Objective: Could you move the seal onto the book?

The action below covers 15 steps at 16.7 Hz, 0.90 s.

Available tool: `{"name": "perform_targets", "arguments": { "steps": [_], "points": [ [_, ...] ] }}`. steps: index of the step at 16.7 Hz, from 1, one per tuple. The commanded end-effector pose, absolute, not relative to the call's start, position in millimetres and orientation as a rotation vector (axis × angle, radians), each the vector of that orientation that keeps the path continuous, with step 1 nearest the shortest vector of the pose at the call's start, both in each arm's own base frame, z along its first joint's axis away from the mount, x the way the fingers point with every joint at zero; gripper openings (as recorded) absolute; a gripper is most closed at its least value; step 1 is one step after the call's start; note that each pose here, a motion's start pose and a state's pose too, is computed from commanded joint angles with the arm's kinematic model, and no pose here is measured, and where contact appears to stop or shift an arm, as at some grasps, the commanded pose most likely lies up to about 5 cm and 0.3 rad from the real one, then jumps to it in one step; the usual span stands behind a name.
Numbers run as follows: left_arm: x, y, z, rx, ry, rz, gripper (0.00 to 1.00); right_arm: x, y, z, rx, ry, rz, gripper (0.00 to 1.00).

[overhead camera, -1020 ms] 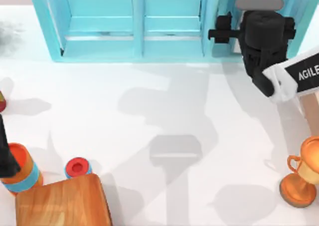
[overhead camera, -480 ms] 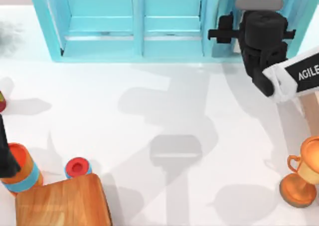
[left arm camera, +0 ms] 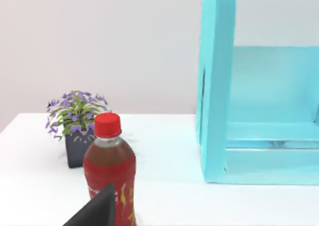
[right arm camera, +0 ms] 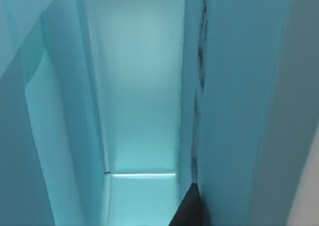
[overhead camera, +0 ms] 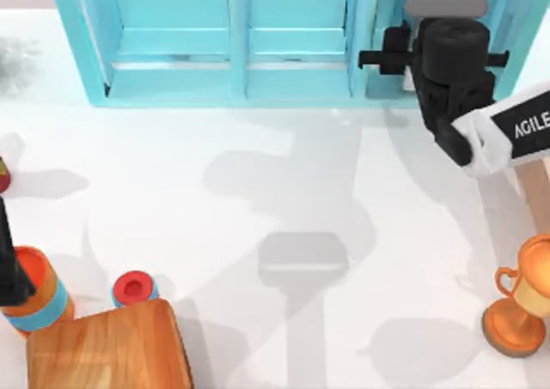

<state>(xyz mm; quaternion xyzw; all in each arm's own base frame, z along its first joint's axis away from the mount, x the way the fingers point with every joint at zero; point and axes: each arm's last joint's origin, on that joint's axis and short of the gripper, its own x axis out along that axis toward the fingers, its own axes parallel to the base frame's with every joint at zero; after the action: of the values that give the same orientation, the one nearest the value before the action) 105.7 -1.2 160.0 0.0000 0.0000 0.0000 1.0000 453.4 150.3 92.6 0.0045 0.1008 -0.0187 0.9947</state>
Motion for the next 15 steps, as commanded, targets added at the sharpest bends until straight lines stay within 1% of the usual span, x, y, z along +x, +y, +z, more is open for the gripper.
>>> {"name": "perform_targets", "arguments": {
  "steps": [10, 12, 15],
  "points": [
    [106, -1, 160, 0.0, 0.0, 0.0, 1.0, 452, 151, 95, 0.01, 0.203, -0.037, 0.0],
    [106, -1, 160, 0.0, 0.0, 0.0, 1.0, 445, 155, 106, 0.009, 0.208, -0.036, 0.0],
    [106, -1, 160, 0.0, 0.0, 0.0, 1.0, 429, 162, 137, 0.006, 0.215, -0.037, 0.0]
  ]
}}
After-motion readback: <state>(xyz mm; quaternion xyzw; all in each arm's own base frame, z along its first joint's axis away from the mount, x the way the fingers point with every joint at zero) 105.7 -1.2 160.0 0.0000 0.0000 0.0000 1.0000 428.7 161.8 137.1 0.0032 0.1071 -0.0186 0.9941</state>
